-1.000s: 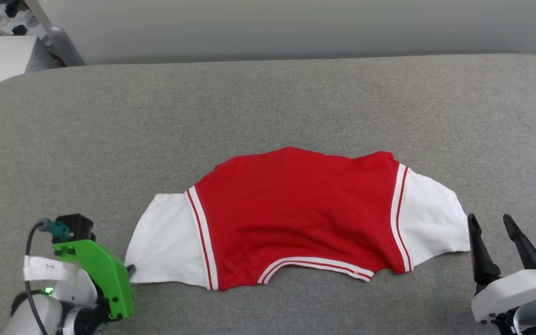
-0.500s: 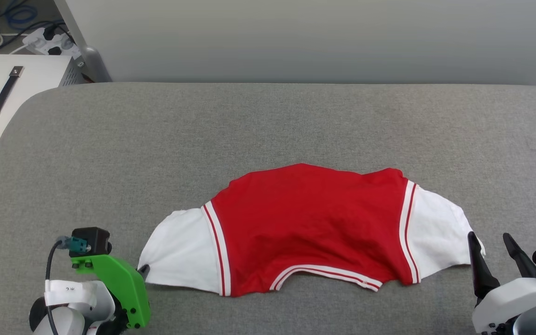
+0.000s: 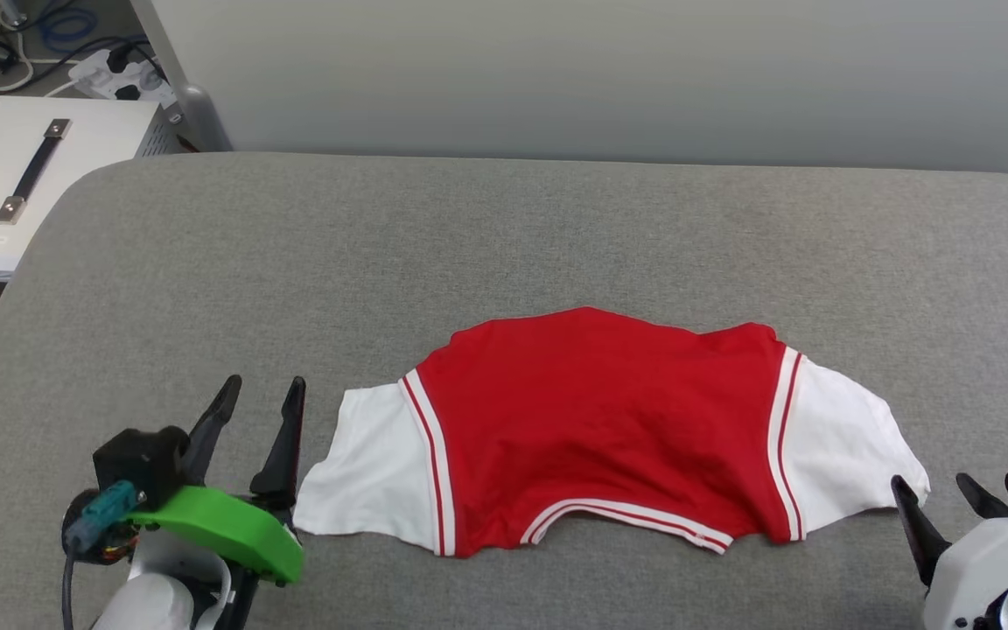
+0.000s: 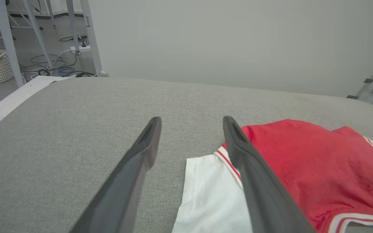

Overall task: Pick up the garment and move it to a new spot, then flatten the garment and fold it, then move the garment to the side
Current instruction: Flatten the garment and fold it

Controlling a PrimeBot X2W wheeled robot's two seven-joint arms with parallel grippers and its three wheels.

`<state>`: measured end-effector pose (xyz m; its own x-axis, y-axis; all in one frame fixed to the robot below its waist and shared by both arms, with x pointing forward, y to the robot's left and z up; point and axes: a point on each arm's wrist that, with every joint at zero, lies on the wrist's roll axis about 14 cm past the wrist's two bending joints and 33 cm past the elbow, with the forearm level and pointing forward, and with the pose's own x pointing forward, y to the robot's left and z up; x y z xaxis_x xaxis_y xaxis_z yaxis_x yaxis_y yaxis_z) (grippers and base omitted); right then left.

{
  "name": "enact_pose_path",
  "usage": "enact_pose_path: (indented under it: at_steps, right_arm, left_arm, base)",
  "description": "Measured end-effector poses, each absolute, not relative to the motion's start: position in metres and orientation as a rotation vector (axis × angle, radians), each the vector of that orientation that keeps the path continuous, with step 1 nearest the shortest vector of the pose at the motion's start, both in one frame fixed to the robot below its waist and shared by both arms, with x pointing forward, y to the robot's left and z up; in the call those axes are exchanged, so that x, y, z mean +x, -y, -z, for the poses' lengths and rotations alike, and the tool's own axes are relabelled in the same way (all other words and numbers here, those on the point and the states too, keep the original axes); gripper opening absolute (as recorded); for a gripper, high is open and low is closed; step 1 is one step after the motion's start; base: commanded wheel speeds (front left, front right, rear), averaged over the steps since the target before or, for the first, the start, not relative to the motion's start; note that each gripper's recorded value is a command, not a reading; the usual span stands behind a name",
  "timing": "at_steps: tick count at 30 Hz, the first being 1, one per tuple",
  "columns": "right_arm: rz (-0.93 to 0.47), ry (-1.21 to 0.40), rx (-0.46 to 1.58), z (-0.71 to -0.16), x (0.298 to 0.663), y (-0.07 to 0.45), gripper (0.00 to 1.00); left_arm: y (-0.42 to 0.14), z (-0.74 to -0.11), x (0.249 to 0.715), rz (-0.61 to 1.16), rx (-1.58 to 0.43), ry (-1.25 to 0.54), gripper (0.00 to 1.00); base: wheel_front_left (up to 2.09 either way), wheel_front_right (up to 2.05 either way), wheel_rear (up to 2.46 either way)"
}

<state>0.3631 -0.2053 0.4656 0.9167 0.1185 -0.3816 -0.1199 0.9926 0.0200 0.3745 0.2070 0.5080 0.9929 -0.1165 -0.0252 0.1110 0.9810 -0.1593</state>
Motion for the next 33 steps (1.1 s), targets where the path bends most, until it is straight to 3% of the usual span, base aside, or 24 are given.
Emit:
enact_pose_path:
  at_steps: [3,11,30,31,32,33]
  right_arm:
    - [-0.132,-0.552,-0.052,-0.450,0.361,0.217,1.00]
    - [-0.123,-0.778,-0.047,-0.433,0.376,0.226,1.00]
    - [-0.122,-0.979,-0.077,-0.376,0.387,0.219,1.00]
    - [-0.121,-0.986,-0.075,-0.373,0.386,0.219,0.94]
    - [-0.121,-0.993,-0.075,-0.371,0.385,0.220,0.45]
    - [-0.122,-0.997,-0.075,-0.370,0.384,0.220,0.36]
  left_arm:
    - [-0.202,-0.522,0.371,0.134,-0.167,0.070,1.00]
    - [-0.193,-0.522,0.368,0.159,-0.131,0.090,1.00]
    - [-0.213,-0.502,0.370,0.081,-0.130,0.037,1.00]
    - [-0.214,-0.500,0.371,0.080,-0.130,0.031,1.00]
    - [-0.214,-0.497,0.371,0.079,-0.130,0.022,1.00]
    - [-0.214,-0.495,0.371,0.079,-0.129,0.015,1.00]
  base:
    - [0.00,0.00,0.00]
    - [0.00,0.00,0.00]
    - [0.00,0.00,0.00]
    - [0.00,0.00,0.00]
    - [0.00,0.00,0.00]
    - [0.00,0.00,0.00]
